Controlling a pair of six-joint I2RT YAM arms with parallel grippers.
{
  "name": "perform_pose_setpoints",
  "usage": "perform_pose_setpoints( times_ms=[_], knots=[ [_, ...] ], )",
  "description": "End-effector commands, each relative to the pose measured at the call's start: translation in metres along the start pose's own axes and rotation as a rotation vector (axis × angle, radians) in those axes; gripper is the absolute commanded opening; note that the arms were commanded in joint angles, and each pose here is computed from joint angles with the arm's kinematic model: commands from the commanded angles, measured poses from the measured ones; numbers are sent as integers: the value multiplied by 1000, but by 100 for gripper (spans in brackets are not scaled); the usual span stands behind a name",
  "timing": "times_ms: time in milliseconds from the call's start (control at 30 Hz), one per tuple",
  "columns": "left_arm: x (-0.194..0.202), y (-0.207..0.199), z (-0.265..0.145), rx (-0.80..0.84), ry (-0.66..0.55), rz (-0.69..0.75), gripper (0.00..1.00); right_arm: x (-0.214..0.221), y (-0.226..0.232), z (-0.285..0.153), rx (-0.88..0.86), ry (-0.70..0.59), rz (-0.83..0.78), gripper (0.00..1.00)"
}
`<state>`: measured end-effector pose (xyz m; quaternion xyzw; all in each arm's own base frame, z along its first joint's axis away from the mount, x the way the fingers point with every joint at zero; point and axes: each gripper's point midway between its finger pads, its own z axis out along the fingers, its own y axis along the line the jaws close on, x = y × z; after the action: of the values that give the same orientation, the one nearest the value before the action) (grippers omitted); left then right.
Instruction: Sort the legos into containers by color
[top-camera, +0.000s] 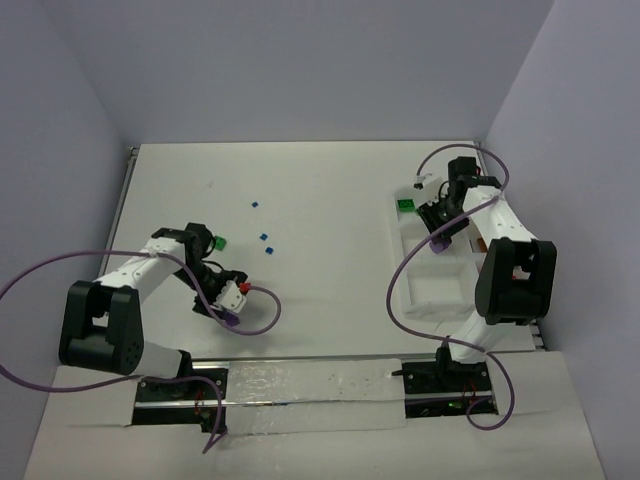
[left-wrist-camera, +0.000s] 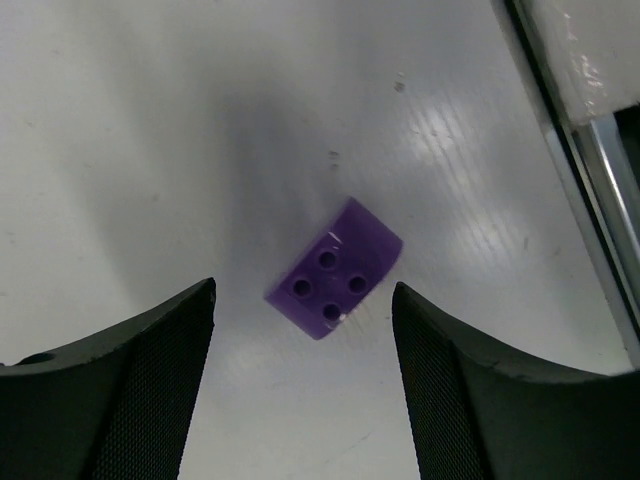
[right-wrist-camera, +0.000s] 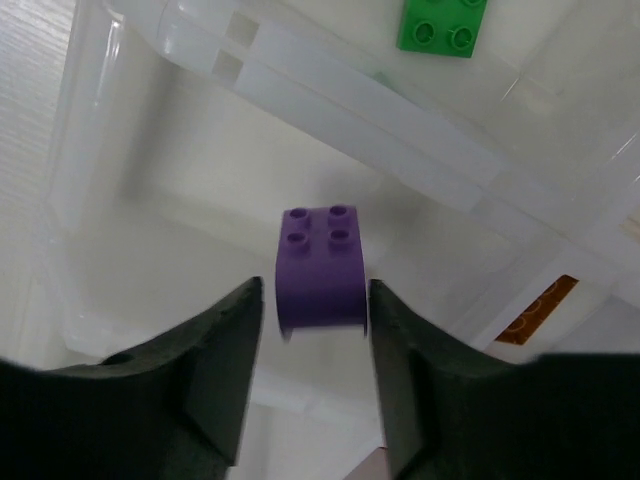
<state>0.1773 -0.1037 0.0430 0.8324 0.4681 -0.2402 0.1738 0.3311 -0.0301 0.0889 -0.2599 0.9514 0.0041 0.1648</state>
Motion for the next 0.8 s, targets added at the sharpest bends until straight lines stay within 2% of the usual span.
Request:
perform_pose_setpoints(
  times_ms=[0, 100, 167, 267, 300, 600, 767],
  knots=[
    [0, -8, -1, 63, 46, 430, 77, -18, -16, -8, 53, -45, 46, 68],
    [-1, -14, 2, 84, 43, 481, 78, -21, -16, -10, 57, -54, 61, 76],
    [3, -19, 6, 104, 46, 502, 78, -24, -16, -14, 59, -67, 72, 91],
    [8, -18, 12, 111, 48, 522, 78, -29, -14, -21, 49, -89, 77, 95],
    [9, -14, 14, 111, 46, 528, 78, -33, -13, -26, 48, -107, 79, 99],
    [7, 7, 24, 123, 34, 572, 76, -55, -3, -50, 1, -179, 94, 100],
    [7, 6, 29, 138, 30, 584, 66, -54, -2, -51, -2, -172, 92, 100]
  ],
)
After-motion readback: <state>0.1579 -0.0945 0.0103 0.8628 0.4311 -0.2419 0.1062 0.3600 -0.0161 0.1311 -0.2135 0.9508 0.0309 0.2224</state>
